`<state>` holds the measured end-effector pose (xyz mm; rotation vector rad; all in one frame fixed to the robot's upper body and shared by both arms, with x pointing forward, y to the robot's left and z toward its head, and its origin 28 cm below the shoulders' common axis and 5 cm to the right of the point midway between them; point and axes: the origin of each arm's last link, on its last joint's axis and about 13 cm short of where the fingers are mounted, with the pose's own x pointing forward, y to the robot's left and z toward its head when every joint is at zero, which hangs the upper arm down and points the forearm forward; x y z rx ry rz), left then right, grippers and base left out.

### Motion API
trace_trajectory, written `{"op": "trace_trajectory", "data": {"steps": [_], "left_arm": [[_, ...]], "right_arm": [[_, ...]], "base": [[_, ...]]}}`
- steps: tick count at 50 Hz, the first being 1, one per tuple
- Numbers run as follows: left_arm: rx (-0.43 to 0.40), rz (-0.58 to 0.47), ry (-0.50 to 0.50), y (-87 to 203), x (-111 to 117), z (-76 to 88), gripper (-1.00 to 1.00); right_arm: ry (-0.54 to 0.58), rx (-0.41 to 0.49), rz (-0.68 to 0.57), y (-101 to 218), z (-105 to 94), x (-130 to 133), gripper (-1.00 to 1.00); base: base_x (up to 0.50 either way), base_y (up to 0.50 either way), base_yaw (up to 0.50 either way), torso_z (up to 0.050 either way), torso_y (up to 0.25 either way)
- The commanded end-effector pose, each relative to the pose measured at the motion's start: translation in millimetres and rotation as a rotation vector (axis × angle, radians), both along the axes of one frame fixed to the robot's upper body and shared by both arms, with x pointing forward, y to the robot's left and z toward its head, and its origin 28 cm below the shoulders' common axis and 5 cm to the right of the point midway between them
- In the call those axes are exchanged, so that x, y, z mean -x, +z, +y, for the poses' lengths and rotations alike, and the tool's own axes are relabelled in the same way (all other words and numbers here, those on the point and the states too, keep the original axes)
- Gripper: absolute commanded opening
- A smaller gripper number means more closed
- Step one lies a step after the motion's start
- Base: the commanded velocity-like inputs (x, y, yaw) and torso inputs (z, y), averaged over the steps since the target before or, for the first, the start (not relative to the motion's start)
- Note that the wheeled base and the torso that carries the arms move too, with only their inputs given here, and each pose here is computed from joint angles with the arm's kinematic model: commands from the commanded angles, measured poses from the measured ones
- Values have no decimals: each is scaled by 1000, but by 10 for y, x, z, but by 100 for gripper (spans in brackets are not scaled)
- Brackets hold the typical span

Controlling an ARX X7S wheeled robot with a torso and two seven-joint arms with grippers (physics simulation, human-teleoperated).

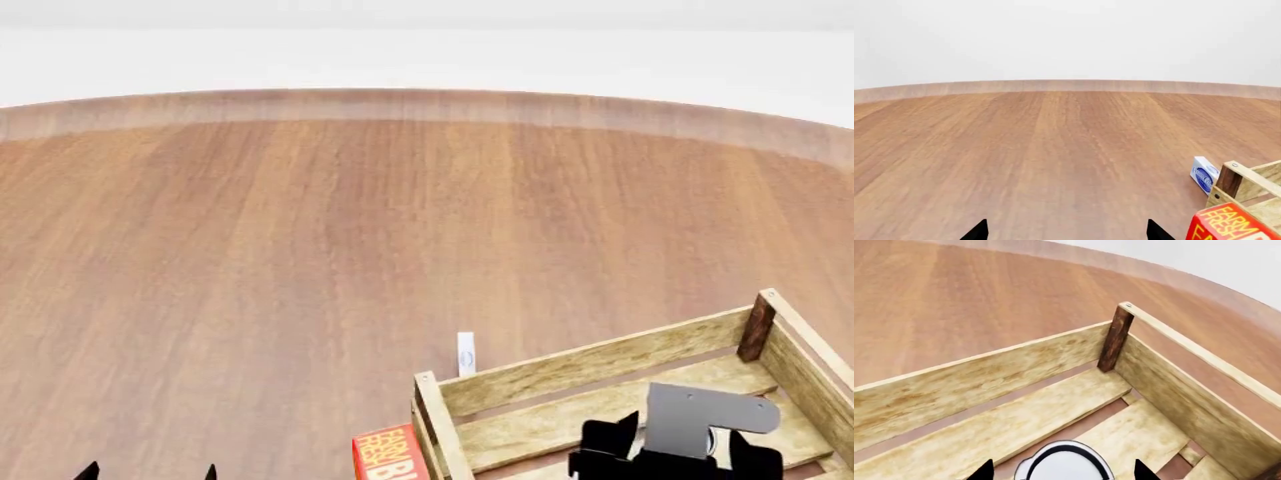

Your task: Pick up the tomato sauce, and put it in the wooden tray.

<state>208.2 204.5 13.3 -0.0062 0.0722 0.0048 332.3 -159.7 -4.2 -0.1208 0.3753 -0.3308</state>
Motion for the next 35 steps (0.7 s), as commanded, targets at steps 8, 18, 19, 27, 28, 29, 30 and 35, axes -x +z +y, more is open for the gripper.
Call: {"op": "trace_trajectory", "data": {"steps": [8, 18, 19, 27, 28, 29, 30, 35], "left_arm": [[4, -29, -9, 2, 2, -3, 100], [4, -28, -8, 1, -4, -2, 100], [3, -28, -7, 1, -4, -2, 100], [3, -27, -6, 3, -5, -3, 100], [3, -27, -5, 1, -6, -3, 100], [3, -27, -5, 1, -7, -3, 100], [3, -27, -5, 0, -7, -3, 100], [3, -27, -4, -1, -7, -4, 100]], "right_arm": [[39, -12, -152, 110, 25, 54, 100], [57, 13, -274, 205, 55, 121, 100], [56, 17, -285, 214, 50, 128, 100], [73, 32, -325, 288, 35, 224, 100], [76, 36, -328, 297, 41, 241, 100], [81, 38, -332, 305, 44, 251, 100], [94, 36, -342, 335, 54, 282, 100], [129, 29, -390, 463, 104, 408, 100]], "base": [[0, 0, 0, 0, 0], [0, 0, 0, 0, 0], [0, 0, 0, 0, 0], [0, 0, 0, 0, 0], [0, 0, 0, 0, 0], [0, 0, 0, 0, 0], [0, 0, 0, 0, 0], [0, 0, 0, 0, 0]]}}
